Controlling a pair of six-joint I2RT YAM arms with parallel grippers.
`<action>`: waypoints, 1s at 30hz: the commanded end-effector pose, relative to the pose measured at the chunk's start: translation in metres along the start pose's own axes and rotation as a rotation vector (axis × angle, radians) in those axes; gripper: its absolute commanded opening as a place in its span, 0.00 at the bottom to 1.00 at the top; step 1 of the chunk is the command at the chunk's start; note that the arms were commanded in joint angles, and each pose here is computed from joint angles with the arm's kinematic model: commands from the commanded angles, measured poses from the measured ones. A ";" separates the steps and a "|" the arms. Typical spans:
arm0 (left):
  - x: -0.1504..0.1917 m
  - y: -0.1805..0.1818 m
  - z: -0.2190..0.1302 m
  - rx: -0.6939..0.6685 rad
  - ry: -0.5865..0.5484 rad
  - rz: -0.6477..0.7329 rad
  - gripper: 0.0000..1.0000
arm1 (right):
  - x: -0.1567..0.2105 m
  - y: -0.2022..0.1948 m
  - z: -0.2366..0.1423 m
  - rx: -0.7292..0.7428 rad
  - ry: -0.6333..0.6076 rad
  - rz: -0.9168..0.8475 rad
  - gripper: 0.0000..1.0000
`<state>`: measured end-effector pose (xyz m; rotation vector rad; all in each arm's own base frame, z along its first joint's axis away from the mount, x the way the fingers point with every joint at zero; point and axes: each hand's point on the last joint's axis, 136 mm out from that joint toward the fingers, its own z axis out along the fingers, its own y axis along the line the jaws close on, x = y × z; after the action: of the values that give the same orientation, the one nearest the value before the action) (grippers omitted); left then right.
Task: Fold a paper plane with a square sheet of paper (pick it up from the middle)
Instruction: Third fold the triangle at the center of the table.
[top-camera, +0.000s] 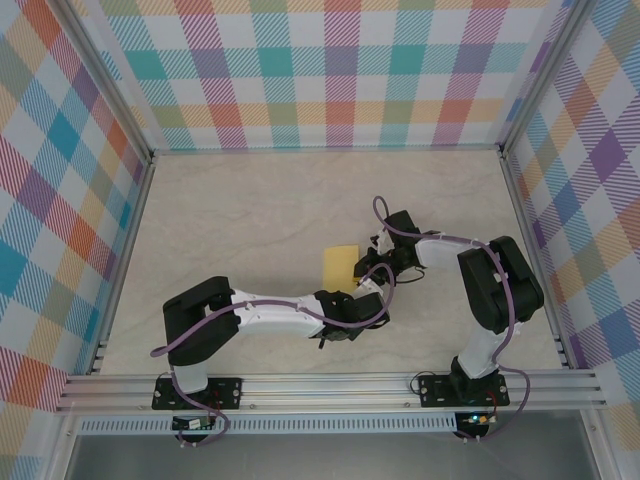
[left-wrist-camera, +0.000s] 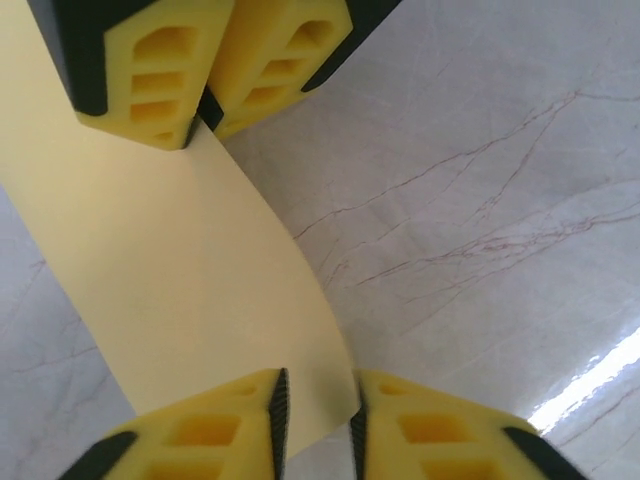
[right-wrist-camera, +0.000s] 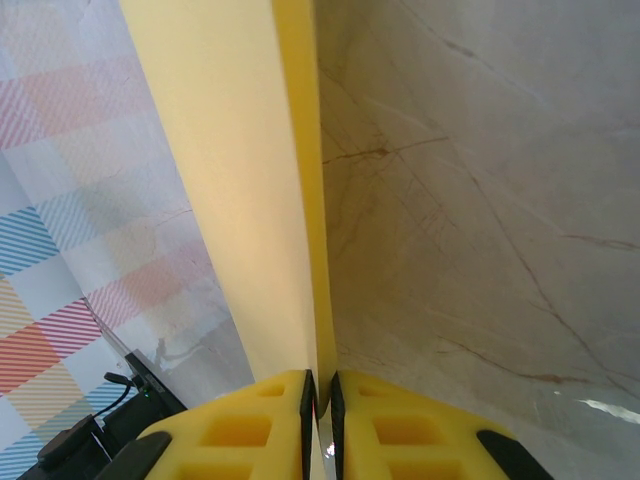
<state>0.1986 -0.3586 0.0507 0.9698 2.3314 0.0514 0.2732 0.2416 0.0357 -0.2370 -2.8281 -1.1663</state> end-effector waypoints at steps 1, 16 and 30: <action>-0.004 0.005 -0.008 -0.027 -0.020 0.002 0.13 | -0.002 0.004 0.000 -0.010 0.013 0.005 0.16; -0.009 0.013 -0.016 0.082 -0.027 -0.114 0.00 | -0.010 -0.002 -0.018 0.024 -0.048 0.017 0.25; 0.002 0.030 -0.014 0.465 0.026 -0.463 0.00 | -0.026 0.035 -0.045 -0.083 -0.117 -0.066 0.23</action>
<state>0.2145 -0.3226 0.0564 0.6419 2.5804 -0.4863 0.2993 0.2170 0.0730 -0.3003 -2.9513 -1.2037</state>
